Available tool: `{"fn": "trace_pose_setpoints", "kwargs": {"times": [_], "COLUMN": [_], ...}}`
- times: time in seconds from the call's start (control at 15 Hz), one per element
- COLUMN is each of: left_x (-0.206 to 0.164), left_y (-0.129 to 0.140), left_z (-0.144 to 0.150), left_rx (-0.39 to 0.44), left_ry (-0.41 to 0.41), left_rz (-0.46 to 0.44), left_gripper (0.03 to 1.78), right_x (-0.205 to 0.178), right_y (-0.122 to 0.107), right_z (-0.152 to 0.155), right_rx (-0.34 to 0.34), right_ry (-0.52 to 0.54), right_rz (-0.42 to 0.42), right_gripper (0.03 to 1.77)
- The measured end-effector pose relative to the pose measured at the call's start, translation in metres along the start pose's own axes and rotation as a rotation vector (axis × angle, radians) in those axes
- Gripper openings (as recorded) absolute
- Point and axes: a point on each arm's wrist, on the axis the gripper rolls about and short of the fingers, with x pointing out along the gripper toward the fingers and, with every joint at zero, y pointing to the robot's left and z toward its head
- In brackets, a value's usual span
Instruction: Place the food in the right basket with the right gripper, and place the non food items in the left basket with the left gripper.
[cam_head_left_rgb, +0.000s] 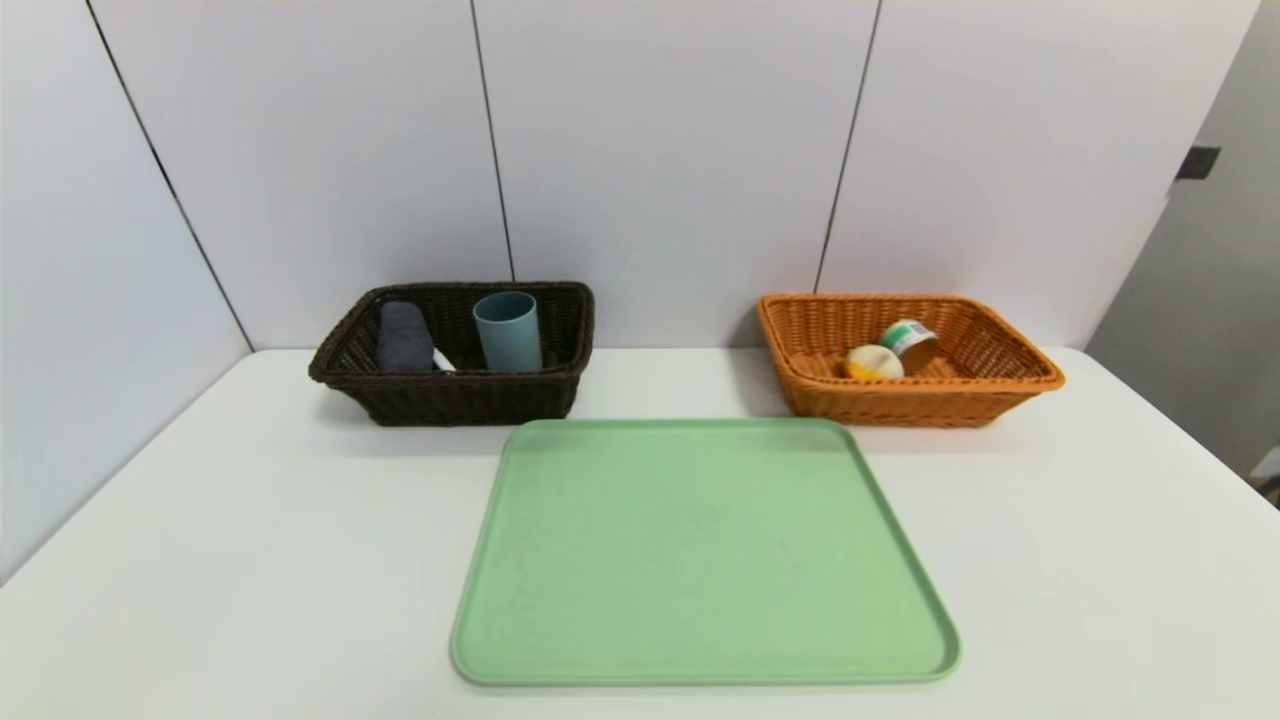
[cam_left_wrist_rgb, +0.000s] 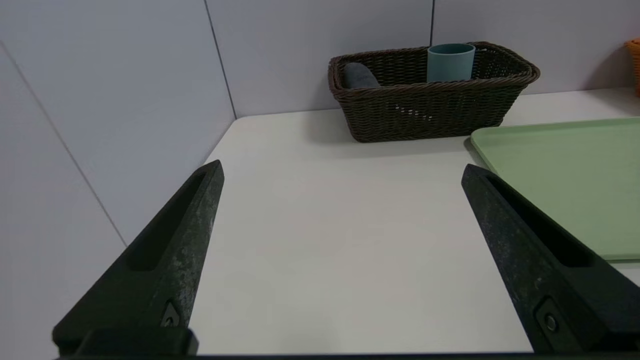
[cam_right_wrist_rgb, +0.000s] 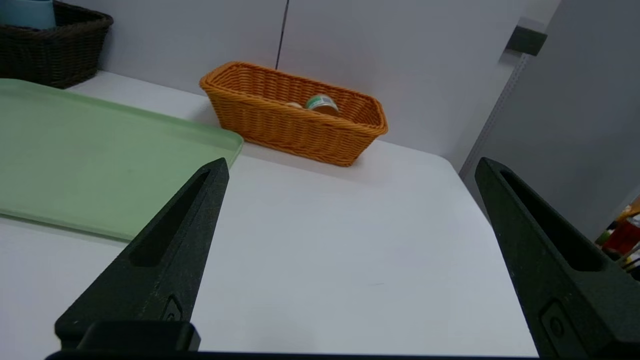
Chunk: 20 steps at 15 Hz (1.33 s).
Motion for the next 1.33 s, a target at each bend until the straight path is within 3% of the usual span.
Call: {"fn": "trace_pose_setpoints", "kwargs": {"times": [0.13, 0.2, 0.4, 0.53, 0.73, 1.33], "left_x": [0.006, 0.008, 0.008, 0.006, 0.006, 0.006], "left_y": [-0.003, -0.004, -0.007, -0.008, -0.008, -0.007], "left_z": [-0.017, -0.023, -0.045, -0.056, -0.056, -0.056], "left_rx": [0.023, 0.025, -0.002, -0.072, -0.126, -0.146], "left_ry": [-0.042, -0.043, 0.125, 0.233, 0.233, 0.235], "left_rz": [-0.023, -0.036, -0.087, -0.084, -0.063, -0.046], "left_gripper": [1.69, 1.69, 1.69, 1.69, 1.69, 1.69], "right_x": [0.006, 0.007, 0.007, 0.006, 0.006, 0.006], "right_y": [0.003, 0.004, 0.011, 0.012, 0.012, 0.011], "right_z": [-0.015, -0.021, -0.046, -0.050, -0.050, -0.051], "right_rx": [-0.011, 0.005, 0.092, 0.165, 0.213, 0.222], "right_ry": [-0.062, -0.040, 0.173, 0.214, 0.217, 0.221], "right_rz": [-0.027, -0.029, 0.017, 0.015, 0.002, -0.025], "right_gripper": [1.69, 1.70, 1.70, 1.70, 1.70, 1.70]}}
